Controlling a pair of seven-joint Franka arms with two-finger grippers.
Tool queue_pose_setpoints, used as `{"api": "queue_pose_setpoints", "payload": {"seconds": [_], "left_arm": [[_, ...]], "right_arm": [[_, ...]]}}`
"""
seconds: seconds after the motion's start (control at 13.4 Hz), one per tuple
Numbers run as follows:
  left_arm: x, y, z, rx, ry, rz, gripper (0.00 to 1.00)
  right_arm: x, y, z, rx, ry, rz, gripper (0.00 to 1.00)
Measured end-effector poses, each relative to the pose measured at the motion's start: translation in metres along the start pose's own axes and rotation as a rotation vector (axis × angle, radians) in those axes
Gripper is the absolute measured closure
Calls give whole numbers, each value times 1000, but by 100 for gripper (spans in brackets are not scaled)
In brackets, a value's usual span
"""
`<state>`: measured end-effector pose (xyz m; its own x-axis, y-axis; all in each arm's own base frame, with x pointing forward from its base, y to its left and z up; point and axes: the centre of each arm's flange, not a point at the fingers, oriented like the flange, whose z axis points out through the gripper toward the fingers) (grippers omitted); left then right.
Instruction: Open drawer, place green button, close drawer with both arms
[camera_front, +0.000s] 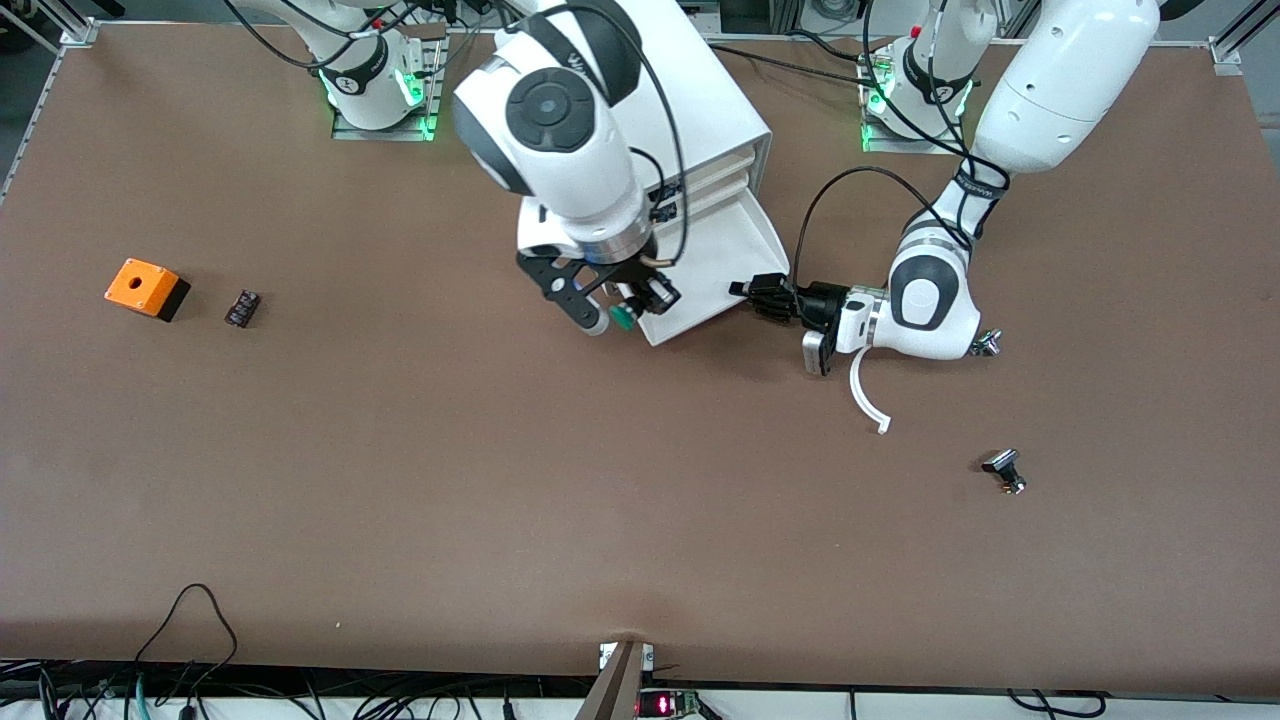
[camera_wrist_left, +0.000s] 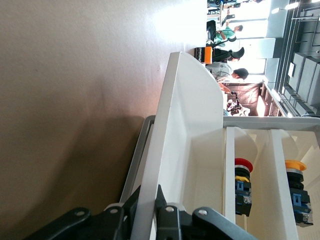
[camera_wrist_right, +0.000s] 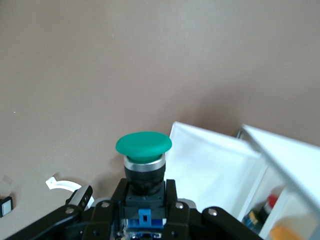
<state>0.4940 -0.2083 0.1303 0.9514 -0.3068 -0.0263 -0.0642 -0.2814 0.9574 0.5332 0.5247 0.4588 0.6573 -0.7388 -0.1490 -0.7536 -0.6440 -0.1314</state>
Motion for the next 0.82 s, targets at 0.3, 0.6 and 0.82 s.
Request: {"api": "queue_pose_setpoints", "payload": {"seconds": [0.3, 0.6, 0.82], "left_arm": [[10, -3, -15, 26, 19, -3, 66], [32, 27, -38, 118, -37, -71, 25], [56, 94, -64, 227, -123, -151, 0]], "right_arm": [[-48, 2, 50, -33, 4, 83, 67], [-69, 8, 109, -37, -1, 124, 67], [-90, 20, 158, -33, 13, 152, 67]]}}
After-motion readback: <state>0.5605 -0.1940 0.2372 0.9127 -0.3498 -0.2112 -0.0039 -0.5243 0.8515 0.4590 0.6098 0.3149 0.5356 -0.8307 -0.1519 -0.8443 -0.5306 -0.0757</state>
